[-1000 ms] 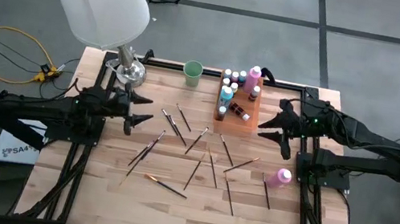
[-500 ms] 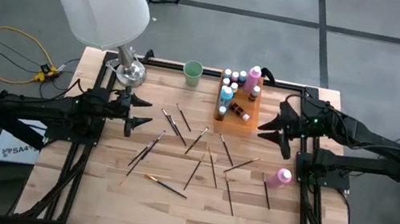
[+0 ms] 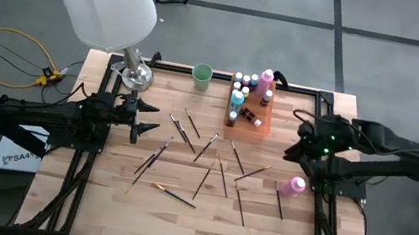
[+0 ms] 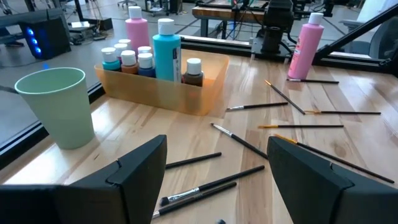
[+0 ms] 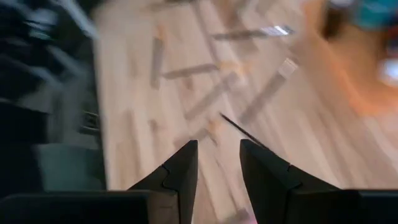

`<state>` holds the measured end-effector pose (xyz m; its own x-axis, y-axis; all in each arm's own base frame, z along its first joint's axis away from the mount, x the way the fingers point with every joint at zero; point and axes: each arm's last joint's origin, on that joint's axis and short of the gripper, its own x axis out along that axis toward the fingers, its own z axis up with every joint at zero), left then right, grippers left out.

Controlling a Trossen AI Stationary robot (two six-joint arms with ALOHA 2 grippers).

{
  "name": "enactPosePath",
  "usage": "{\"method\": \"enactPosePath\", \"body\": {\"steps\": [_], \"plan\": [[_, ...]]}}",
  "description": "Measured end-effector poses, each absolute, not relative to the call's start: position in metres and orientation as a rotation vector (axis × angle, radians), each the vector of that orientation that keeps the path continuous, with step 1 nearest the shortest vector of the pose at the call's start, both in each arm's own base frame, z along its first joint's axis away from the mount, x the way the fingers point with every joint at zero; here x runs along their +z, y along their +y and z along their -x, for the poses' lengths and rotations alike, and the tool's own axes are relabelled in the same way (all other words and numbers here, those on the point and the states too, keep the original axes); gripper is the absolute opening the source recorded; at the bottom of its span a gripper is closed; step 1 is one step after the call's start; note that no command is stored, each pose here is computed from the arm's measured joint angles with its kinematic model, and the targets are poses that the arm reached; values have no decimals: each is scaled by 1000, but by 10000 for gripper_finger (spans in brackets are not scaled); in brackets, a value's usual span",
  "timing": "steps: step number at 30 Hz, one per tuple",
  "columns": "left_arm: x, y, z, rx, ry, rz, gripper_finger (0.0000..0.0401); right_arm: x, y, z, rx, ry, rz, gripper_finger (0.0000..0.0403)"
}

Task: Pick & Place Paint Supplies
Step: Put the large pink paint bottle into the orange bin

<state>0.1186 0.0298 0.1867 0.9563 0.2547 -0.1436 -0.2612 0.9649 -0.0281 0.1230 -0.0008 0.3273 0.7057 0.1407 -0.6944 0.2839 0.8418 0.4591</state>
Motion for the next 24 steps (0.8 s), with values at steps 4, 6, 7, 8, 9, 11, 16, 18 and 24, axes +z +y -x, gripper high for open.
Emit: {"method": "enactPosePath", "body": {"steps": [4,6,7,8,9,11,16,18,24], "plan": [[187,30,-119,262,140,47,273,337,10,-111,-185,909,-566,113],[187,30,-119,262,139,47,273,337,17,-107,-200,983,-598,117],[187,30,-119,262,140,47,273,337,20,-107,-206,1016,-610,122],[187,30,-119,262,140,47,273,335,23,-106,-200,1049,-609,128],[187,30,-119,262,140,47,273,334,27,-107,-182,1079,-597,135],[187,30,-119,262,140,47,273,332,34,-109,-138,1125,-533,156],[187,30,-119,262,139,47,273,327,49,-111,2,1193,-350,220],[187,30,-119,262,140,47,273,325,55,-112,49,1213,-290,244],[187,30,-119,262,140,47,273,320,66,-115,85,1278,-199,285]]}}
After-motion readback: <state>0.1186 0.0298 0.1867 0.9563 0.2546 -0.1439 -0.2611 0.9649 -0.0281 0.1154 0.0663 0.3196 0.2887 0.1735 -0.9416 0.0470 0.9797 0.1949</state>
